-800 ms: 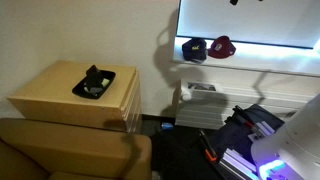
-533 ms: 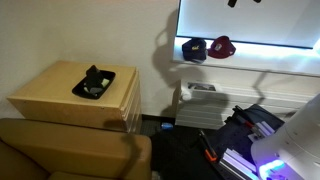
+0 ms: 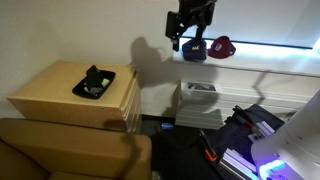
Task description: Place the sock on the window sill
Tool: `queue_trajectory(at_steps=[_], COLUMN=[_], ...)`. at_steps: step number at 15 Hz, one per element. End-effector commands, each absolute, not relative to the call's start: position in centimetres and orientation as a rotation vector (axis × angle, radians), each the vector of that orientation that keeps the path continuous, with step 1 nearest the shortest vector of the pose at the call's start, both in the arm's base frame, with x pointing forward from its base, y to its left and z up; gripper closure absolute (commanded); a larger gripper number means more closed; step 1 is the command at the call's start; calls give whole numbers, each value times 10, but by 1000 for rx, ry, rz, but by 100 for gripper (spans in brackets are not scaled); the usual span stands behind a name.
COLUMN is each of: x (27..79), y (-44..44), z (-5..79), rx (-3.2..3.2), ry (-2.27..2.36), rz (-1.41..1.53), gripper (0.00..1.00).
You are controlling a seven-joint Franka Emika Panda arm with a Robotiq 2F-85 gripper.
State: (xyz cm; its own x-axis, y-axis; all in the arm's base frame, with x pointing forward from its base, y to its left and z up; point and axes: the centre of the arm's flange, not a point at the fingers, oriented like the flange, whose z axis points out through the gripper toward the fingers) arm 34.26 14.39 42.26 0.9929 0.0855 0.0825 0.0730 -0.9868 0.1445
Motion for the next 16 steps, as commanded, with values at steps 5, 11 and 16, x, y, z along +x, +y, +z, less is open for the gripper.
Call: queue_trajectory(at_steps=[5,11,16], x=[371,407,472], y=[174,201,261], z=[401,333,296], rx=[3026,3134,3299], ry=[68,-19,-345], rz=[80,-155,-163], gripper=[0,0,0])
